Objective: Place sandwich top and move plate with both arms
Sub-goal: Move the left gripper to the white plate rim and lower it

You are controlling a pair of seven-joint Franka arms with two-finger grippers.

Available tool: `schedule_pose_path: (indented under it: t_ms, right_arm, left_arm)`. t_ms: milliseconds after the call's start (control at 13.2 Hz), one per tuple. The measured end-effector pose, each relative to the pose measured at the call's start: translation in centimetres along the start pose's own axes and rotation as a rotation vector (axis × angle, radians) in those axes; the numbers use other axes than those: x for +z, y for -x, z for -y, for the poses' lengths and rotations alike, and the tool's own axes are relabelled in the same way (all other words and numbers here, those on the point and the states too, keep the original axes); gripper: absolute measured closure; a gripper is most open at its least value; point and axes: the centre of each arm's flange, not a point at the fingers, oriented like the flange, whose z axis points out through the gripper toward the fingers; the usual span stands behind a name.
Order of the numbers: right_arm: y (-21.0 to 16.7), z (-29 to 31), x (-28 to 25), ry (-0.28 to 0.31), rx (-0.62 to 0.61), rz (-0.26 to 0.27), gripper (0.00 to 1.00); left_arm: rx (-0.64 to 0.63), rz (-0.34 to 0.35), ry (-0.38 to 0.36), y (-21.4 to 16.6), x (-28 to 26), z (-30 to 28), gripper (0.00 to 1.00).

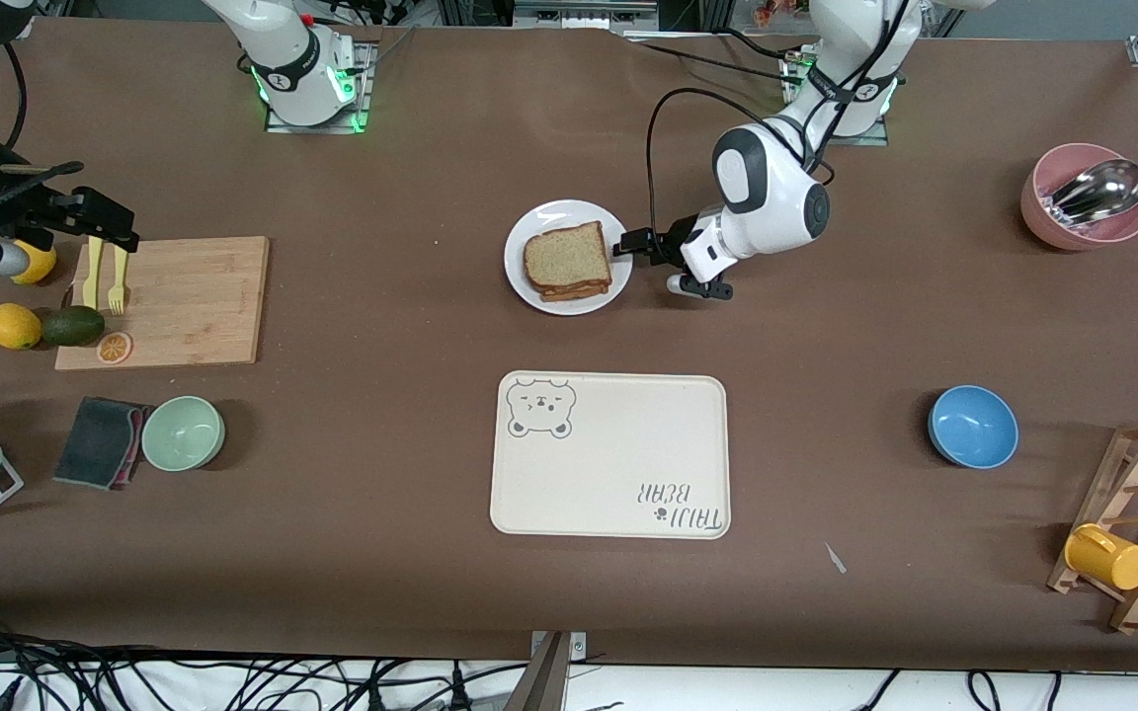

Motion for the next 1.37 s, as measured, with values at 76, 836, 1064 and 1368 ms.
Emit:
schedule_pose_path:
  t_ms: [76, 836, 1064, 1368]
  right_arm:
    - [0.0, 0.0, -0.1, 0.0, 0.0, -0.004, 0.0]
    - [-0.5, -0.1, -0.9, -0.002, 0.0, -0.023, 0.0]
    - [-0.6, -0.1, -0.6, -0.002, 0.0, -0.018, 0.0]
    - [-0.7, -0.4, -0.5, -0.002, 0.005, -0.015, 0.0]
  left_arm:
    - [-0.004, -0.01, 0.019, 0.0, 0.1, 0.2, 0.17]
    - [0.011, 0.014, 0.034, 2.1, 2.7, 1.5, 0.24]
    - [0.003, 0.012, 0.037, 2.1, 2.7, 1.6, 0.25]
    - [-0.004, 0.019, 0.037, 2.9, 3.2, 1.8, 0.41]
